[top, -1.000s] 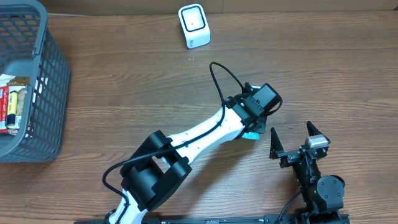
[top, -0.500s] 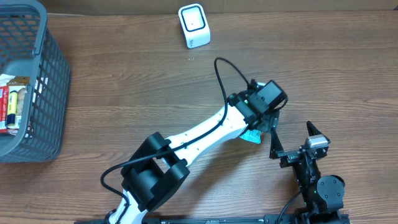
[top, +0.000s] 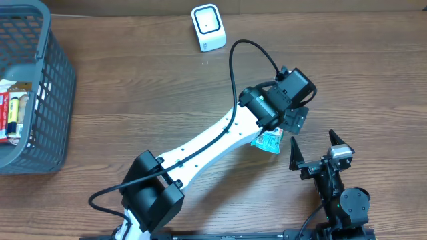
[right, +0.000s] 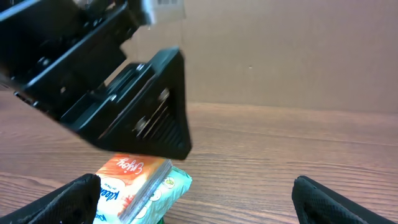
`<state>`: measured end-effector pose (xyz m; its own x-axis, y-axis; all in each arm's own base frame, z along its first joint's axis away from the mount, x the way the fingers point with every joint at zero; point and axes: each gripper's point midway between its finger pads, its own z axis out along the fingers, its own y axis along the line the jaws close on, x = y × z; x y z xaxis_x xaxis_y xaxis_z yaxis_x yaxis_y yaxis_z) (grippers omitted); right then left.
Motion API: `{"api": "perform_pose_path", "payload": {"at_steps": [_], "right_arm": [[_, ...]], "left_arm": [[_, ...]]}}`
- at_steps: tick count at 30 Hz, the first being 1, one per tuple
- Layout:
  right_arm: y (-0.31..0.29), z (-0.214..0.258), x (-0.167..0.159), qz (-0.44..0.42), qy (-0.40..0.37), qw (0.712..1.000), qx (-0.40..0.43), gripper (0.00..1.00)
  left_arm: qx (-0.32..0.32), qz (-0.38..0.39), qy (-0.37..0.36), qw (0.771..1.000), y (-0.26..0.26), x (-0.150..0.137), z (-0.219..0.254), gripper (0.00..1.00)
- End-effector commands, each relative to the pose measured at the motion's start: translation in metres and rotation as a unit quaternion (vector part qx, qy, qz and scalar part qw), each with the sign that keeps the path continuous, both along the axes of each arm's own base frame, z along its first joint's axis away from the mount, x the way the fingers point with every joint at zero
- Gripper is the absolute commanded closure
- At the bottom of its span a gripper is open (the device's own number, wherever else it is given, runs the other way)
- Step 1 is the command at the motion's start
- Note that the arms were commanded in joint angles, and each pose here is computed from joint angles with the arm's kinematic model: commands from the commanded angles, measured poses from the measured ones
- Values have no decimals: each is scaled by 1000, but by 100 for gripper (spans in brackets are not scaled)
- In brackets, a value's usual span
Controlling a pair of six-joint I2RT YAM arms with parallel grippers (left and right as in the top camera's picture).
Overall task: Scan the item barcode
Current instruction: 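Lower the snack pack onto the table and open the left gripper, then move the left gripper back over the basket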
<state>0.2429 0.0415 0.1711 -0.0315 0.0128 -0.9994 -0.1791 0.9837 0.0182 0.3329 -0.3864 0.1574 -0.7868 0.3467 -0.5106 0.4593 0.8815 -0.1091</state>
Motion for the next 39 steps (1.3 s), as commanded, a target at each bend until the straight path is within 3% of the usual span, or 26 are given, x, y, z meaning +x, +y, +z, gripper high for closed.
{"api": "perform_pose_path", "payload": {"at_steps": [1, 6, 11, 15, 19, 22, 27, 39], "right_arm": [[-3, -2, 1, -8, -3, 1000, -2, 0], [-3, -2, 1, -8, -3, 1000, -2, 0], [-3, -2, 1, -8, -3, 1000, -2, 0], [-3, -2, 1, -8, -3, 1000, -2, 0], [-3, -2, 1, -8, -3, 1000, -2, 0], [-3, -2, 1, -8, -3, 1000, -2, 0], [-3, -2, 1, -8, -3, 1000, -2, 0], [-3, -2, 1, -8, -3, 1000, -2, 0]], "left_arm": [[16, -3, -30, 999, 20, 21, 17, 2], [48, 57, -78, 994, 80, 65, 62, 1], [49, 165, -154, 973, 176, 107, 155, 0], [44, 249, -207, 945, 268, 120, 222, 0], [81, 306, -243, 917, 363, 118, 260, 0], [121, 351, -241, 896, 431, 114, 264, 0], [180, 426, -177, 869, 532, 93, 236, 0], [201, 535, -60, 819, 659, 48, 168, 1]]}}
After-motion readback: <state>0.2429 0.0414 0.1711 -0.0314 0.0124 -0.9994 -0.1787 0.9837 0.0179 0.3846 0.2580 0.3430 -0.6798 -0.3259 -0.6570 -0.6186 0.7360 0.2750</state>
